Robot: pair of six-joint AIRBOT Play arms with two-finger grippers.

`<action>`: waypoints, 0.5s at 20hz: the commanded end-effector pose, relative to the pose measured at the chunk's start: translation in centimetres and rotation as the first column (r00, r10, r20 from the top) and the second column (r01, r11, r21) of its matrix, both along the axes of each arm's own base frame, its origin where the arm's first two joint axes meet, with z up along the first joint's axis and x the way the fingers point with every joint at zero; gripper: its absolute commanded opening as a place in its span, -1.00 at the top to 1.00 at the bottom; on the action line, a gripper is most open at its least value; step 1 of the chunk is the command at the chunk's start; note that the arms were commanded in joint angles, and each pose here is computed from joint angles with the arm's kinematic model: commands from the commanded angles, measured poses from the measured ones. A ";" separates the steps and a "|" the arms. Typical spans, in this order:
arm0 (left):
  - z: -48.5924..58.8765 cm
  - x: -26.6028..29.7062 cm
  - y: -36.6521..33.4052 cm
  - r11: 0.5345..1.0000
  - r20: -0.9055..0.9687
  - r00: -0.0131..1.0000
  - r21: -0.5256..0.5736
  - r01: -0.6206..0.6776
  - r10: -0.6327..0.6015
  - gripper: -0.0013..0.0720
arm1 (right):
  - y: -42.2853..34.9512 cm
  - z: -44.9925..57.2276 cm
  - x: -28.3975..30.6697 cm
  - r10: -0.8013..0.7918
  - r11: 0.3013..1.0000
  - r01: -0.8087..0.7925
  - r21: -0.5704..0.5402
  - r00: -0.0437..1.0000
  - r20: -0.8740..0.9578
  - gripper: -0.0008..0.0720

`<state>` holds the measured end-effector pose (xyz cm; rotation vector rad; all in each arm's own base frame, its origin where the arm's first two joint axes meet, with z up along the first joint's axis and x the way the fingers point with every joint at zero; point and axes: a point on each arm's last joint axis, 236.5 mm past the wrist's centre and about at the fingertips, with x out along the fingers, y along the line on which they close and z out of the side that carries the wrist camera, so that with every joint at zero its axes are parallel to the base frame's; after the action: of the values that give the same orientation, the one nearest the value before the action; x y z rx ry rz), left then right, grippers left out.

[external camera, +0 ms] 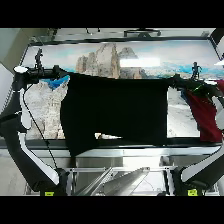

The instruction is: Fold the shirts.

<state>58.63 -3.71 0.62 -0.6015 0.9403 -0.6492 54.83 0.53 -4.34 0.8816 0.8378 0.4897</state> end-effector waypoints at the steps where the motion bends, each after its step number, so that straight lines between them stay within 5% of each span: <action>1: -1.0 -3.4 -0.5 0.995 -0.124 0.987 -0.007 0.099 -0.099 0.92 | 0.8 -1.4 -2.9 0.126 0.991 -0.128 -0.027 0.989 -0.076 0.94; 6: -5.2 -7.6 1.3 0.973 -0.352 0.929 0.153 0.174 -0.110 0.92 | 0.1 -4.6 -6.0 0.192 0.968 -0.221 -0.122 0.958 -0.210 0.94; 10: -7.1 -8.5 2.0 0.973 -0.407 0.911 0.175 0.150 -0.067 0.92 | -0.5 -6.2 -7.5 0.202 0.956 -0.252 -0.152 0.938 -0.283 0.94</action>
<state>51.54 -2.54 -4.74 -0.5192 1.3370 -0.5850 48.82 0.54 -9.13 0.7272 1.1440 0.5119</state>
